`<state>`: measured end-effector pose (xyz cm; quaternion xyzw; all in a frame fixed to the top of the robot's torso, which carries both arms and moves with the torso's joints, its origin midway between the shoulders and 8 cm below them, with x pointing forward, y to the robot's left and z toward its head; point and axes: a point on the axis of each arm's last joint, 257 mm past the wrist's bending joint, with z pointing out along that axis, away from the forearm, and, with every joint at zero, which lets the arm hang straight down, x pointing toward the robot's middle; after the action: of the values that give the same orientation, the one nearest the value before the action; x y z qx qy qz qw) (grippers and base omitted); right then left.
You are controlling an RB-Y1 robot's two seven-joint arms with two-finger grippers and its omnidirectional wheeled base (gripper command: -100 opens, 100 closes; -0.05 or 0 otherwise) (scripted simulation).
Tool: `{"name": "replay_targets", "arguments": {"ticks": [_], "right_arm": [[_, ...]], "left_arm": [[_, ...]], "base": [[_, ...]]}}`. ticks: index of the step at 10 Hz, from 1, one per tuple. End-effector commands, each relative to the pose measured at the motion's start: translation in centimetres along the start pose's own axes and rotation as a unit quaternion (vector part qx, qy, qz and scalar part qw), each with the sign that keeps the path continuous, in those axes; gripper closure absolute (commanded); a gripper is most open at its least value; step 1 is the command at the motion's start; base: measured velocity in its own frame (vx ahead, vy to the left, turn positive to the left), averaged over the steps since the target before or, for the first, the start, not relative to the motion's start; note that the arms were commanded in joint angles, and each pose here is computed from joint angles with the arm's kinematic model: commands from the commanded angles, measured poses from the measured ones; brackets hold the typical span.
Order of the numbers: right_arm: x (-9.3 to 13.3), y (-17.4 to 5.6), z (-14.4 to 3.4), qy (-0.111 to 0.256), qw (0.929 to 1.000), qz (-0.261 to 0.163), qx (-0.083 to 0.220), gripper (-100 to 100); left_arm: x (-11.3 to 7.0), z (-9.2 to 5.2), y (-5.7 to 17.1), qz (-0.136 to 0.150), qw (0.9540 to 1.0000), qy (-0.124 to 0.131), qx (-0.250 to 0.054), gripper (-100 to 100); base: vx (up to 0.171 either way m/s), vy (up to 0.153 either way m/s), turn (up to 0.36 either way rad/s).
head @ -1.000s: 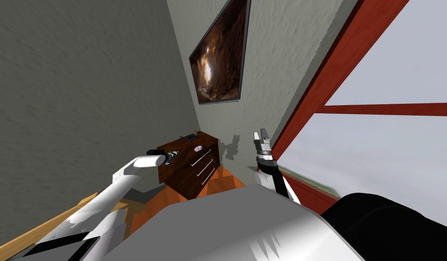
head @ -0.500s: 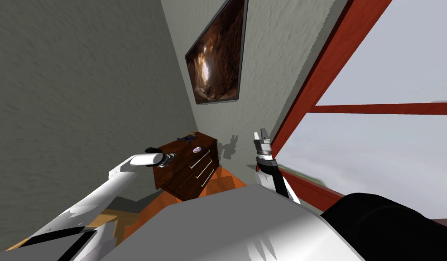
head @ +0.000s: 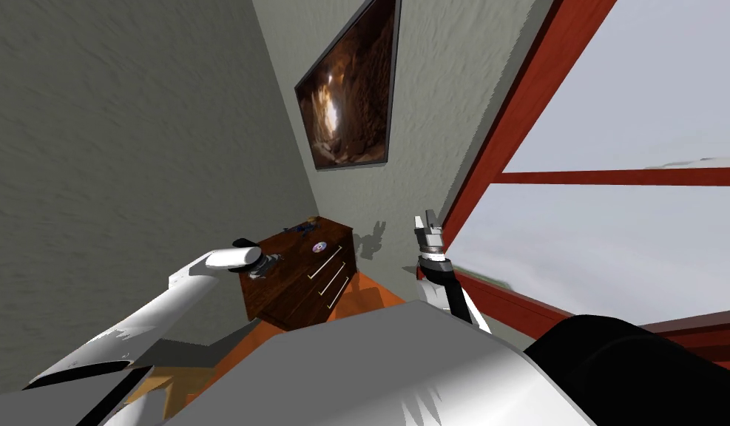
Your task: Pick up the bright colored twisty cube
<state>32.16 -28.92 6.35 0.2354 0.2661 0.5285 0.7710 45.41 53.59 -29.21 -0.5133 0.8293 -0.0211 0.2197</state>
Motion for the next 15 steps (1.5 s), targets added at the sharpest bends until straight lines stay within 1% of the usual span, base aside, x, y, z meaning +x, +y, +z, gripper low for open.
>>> {"name": "replay_targets", "arguments": {"ticks": [1,2,3,6,8,9,10,11,12,13,14,15], "right_arm": [[0.0,0.0,0.0,0.000,1.0000,0.000,0.000,0],[0.0,0.0,0.0,0.000,1.0000,0.000,0.000,0],[0.0,0.0,0.0,0.000,1.0000,0.000,0.000,0],[0.0,0.0,0.0,0.000,1.0000,0.000,0.000,0],[0.0,0.0,0.0,0.000,1.0000,0.000,0.000,0],[0.0,0.0,0.0,0.000,1.0000,0.000,0.000,0],[0.0,0.0,0.0,0.000,1.0000,0.000,0.000,0],[0.0,0.0,0.0,0.000,1.0000,0.000,0.000,0],[0.0,0.0,0.0,0.000,1.0000,0.000,0.000,0],[0.0,0.0,0.0,0.000,1.0000,0.000,0.000,0],[0.0,0.0,0.0,0.000,1.0000,0.000,0.000,0],[0.0,0.0,0.0,0.000,1.0000,0.000,0.000,0]], "left_arm": [[-0.4,-0.2,1.8,-0.005,0.9994,0.014,-0.031,-100],[-0.6,-0.5,2.8,-0.008,0.9985,0.023,-0.050,-100],[-0.6,-0.4,3.2,-0.011,0.9981,0.026,-0.056,-100],[-1.3,-1.2,5.7,-0.026,0.9939,0.045,-0.097,-100],[-1.9,-1.8,6.7,-0.035,0.9919,0.048,-0.112,-100],[-1.8,-1.6,6.4,-0.032,0.9926,0.047,-0.107,-100],[-1.8,-1.7,6.4,-0.033,0.9925,0.047,-0.108,0],[-2.2,-1.1,9.3,-0.045,0.9906,0.051,-0.119,-100],[-1.9,-1.1,9.0,-0.047,0.9907,0.057,-0.115,-100],[-2.6,-0.8,12.1,-0.058,0.9885,0.053,-0.129,-100],[-2.1,-0.8,11.6,-0.064,0.9886,0.063,-0.121,-100],[-2.9,-0.7,14.5,-0.072,0.9868,0.056,-0.134,-100]], "base": [[0.027,0.084,-0.193],[0.036,0.097,-0.215],[0.033,0.072,-0.041],[0.036,0.081,-0.110],[0.075,0.113,-0.069],[0.035,0.047,-0.012],[0.006,0.009,0.000],[-0.020,-0.013,-0.341],[-0.035,-0.007,-0.144],[-0.046,-0.019,-0.239],[-0.037,-0.017,-0.122],[-0.039,-0.021,-0.260]]}}
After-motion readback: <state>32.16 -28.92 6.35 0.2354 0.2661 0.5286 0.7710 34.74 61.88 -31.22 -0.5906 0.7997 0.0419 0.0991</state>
